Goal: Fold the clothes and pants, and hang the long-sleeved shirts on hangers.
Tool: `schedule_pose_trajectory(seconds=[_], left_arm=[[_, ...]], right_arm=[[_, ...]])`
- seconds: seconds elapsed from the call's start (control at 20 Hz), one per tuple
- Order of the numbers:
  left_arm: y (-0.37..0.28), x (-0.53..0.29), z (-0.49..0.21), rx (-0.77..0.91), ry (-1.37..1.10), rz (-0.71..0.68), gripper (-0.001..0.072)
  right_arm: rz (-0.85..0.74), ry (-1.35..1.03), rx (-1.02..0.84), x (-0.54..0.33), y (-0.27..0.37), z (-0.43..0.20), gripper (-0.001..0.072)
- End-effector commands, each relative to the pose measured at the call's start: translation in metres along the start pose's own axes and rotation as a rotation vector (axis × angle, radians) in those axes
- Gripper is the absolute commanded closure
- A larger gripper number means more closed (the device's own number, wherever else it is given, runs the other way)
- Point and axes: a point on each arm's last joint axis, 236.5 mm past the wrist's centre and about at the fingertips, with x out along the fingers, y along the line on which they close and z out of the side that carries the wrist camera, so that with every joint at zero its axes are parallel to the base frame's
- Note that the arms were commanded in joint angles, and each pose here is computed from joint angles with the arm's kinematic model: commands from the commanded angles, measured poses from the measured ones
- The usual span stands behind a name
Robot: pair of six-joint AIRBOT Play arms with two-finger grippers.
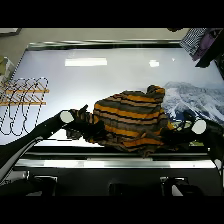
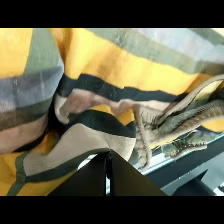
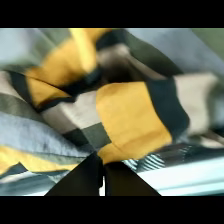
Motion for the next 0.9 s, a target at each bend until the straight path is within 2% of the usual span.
schedule_pose_trajectory(seconds=[0.0, 0.2, 0.45, 0.55, 0.6, 0.65, 0.7, 0.8, 0.85], left_arm=[[0.005, 0.000, -0.011, 0.012, 0.048, 0.023, 0.0684], [0.014, 0.000, -0.012, 0.035, 0.050, 0.058, 0.0683], [0.014, 0.000, -0.012, 0.035, 0.050, 0.057, 0.0680], [0.013, -0.001, -0.011, 0.036, 0.048, 0.057, 0.0630], [0.013, -0.001, -0.011, 0.041, 0.048, 0.056, 0.0536], [0.013, -0.001, -0.011, 0.059, 0.049, 0.055, 0.0374], [0.012, -0.002, -0.011, 0.072, 0.048, 0.054, 0.0255], [0.009, -0.007, -0.010, 0.107, 0.036, 0.045, 0.0166], [0.007, -0.011, -0.008, 0.120, 0.025, 0.036, 0.0165]], right_arm=[[-0.124, -0.066, -0.014, -0.021, -0.033, -0.006, 0.0690], [-0.134, -0.057, 0.001, 0.002, -0.046, -0.020, 0.0689], [-0.024, -0.098, 0.049, 0.022, -0.027, -0.015, 0.0683], [-0.020, -0.092, 0.050, 0.021, -0.026, -0.016, 0.0509], [-0.027, -0.086, 0.040, 0.018, -0.027, -0.018, 0.0447], [-0.037, -0.103, 0.026, 0.010, -0.028, -0.017, 0.0444], [-0.051, -0.143, 0.007, -0.002, -0.031, -0.012, 0.0444], [-0.067, -0.296, -0.053, -0.046, -0.029, 0.010, 0.0428], [-0.058, -0.392, -0.107, -0.075, -0.022, 0.023, 0.0428]])
